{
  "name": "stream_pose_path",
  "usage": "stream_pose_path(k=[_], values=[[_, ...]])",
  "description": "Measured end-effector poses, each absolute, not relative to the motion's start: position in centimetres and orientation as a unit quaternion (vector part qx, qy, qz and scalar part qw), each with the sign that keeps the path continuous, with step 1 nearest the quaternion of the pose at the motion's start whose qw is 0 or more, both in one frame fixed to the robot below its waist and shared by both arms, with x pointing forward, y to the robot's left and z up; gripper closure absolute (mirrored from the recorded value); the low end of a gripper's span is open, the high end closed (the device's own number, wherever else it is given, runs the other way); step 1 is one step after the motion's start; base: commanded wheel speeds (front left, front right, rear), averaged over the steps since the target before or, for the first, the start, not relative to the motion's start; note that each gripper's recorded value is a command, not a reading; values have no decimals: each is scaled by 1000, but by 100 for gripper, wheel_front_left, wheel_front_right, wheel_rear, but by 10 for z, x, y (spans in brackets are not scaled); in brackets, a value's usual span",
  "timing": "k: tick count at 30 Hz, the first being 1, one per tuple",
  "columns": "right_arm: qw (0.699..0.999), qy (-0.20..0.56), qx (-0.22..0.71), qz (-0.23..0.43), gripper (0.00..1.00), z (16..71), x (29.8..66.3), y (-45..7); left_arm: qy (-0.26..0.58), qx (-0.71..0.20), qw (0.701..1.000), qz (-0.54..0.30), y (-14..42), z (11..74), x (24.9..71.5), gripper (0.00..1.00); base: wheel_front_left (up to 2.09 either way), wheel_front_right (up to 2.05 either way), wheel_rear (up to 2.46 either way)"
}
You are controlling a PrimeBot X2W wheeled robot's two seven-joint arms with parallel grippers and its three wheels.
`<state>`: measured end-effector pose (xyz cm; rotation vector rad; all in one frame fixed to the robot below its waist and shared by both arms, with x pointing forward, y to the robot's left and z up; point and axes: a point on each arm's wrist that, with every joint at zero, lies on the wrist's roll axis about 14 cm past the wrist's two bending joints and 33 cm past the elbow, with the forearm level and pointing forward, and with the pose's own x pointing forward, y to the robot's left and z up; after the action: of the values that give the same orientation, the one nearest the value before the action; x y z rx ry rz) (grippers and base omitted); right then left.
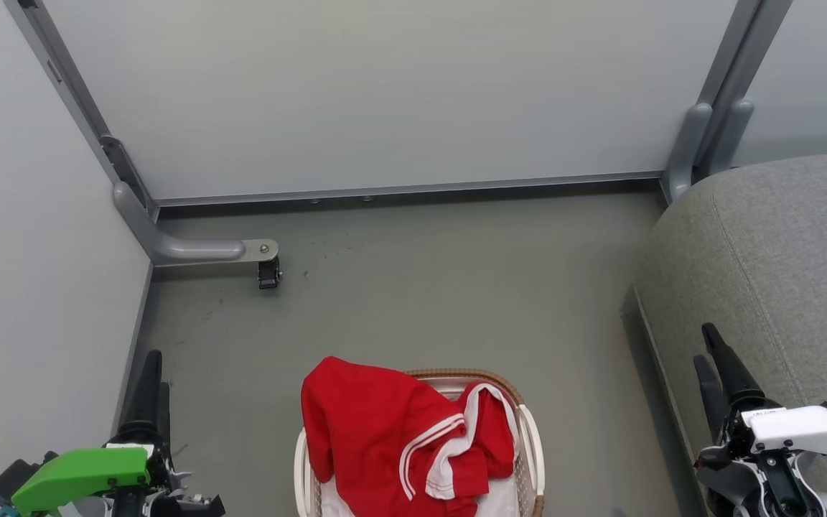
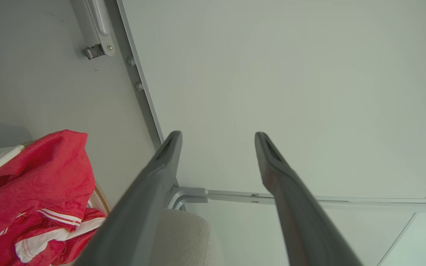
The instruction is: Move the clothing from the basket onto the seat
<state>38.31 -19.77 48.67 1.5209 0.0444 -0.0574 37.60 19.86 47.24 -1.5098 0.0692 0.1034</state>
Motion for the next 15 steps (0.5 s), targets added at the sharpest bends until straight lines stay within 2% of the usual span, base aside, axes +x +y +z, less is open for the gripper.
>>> stream_pose_path(k=[15], values=[[823,20,567,-29,0,488,388,-203,46,-541,839,46,196,469,380,0,0,0,0]])
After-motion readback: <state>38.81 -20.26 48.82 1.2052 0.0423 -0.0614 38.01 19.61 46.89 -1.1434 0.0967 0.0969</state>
